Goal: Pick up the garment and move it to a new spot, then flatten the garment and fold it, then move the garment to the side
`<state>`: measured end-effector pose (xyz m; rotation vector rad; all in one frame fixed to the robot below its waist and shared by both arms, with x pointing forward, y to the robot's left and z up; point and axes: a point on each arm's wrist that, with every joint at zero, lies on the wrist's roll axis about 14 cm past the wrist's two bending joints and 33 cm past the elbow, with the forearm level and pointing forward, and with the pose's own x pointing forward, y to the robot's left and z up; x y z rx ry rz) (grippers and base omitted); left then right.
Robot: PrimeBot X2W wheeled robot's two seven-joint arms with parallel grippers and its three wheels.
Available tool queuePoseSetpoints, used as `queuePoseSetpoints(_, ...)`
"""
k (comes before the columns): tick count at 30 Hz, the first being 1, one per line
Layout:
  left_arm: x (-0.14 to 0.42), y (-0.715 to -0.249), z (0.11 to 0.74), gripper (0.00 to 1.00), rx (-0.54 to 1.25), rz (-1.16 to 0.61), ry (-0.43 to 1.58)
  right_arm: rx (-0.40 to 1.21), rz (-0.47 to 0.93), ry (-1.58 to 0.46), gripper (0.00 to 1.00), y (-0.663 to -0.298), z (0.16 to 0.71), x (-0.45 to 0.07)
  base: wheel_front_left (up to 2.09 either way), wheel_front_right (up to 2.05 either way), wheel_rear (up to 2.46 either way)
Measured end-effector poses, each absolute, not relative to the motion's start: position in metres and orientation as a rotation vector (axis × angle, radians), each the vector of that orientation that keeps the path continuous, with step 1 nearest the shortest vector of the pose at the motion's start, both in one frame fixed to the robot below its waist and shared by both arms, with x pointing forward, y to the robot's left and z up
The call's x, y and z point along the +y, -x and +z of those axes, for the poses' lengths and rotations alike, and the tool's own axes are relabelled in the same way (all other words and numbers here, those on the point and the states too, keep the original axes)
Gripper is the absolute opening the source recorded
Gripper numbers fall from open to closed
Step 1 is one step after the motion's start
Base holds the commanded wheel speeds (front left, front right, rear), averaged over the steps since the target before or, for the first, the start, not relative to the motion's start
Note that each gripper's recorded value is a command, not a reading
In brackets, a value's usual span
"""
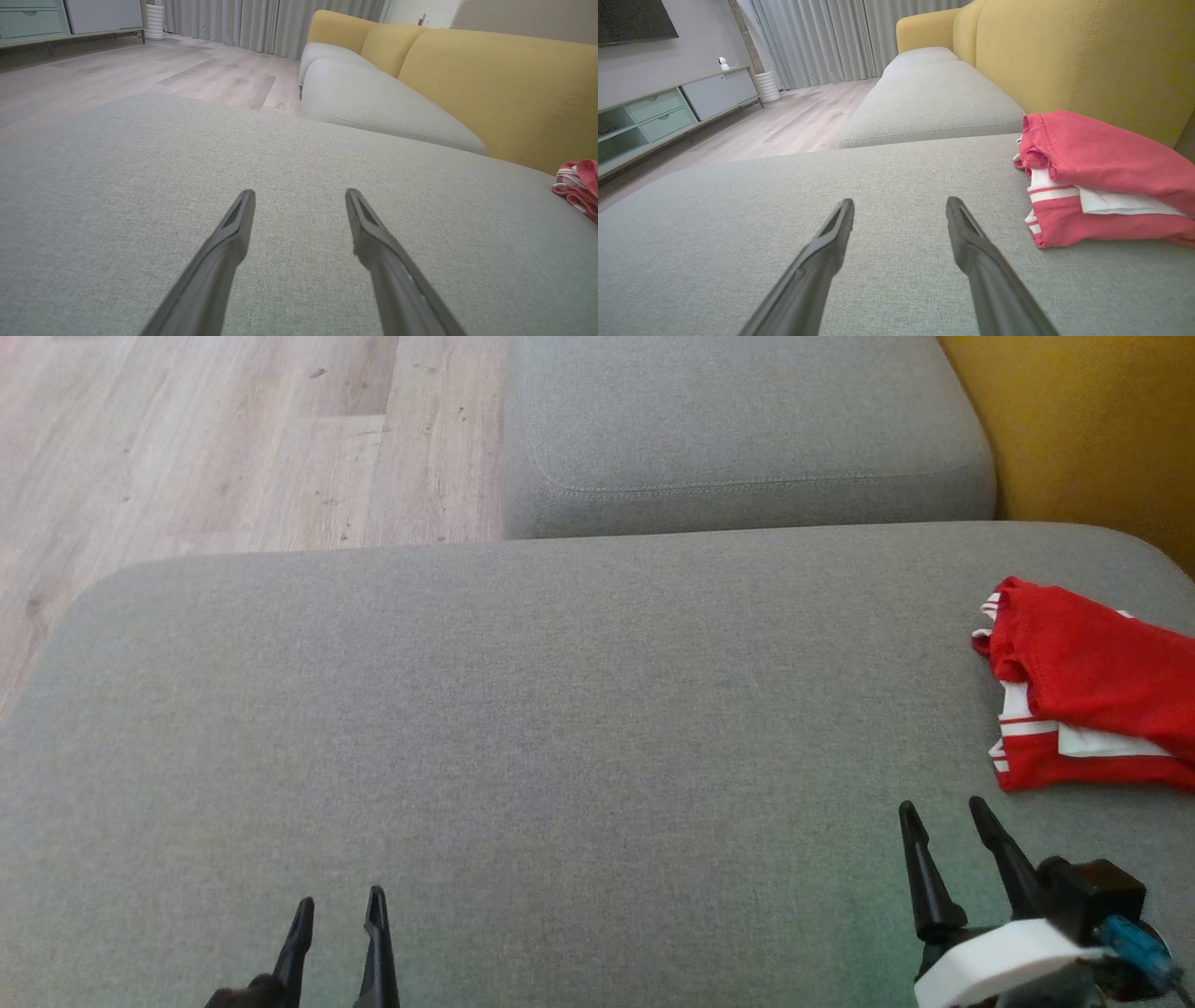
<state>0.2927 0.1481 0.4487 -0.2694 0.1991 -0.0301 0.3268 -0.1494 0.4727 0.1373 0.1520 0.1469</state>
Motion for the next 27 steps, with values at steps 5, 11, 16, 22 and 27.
queuePoseSetpoints(5,0.148,-0.293,0.448,1.00,0.203,-0.029,0.271,0.154,0.147,-0.137,1.00,-0.327,0.472,-0.149,0.00,0.00,0.00)
queuePoseSetpoints(11,0.148,-0.294,0.445,1.00,0.213,-0.027,0.271,0.162,0.145,-0.138,1.00,-0.328,0.470,-0.150,0.00,0.00,0.00)
queuePoseSetpoints(16,0.147,-0.298,0.446,1.00,0.212,-0.031,0.271,0.167,0.146,-0.136,1.00,-0.329,0.468,-0.149,0.00,0.00,0.00)
queuePoseSetpoints(22,0.145,-0.297,0.439,0.00,0.236,-0.029,0.273,0.204,0.145,-0.138,0.00,-0.326,0.457,-0.149,0.00,0.00,0.00)
queuePoseSetpoints(27,0.146,-0.280,0.413,0.00,0.327,-0.003,0.277,0.299,0.130,-0.156,0.00,-0.311,0.428,-0.151,0.00,0.00,0.00)
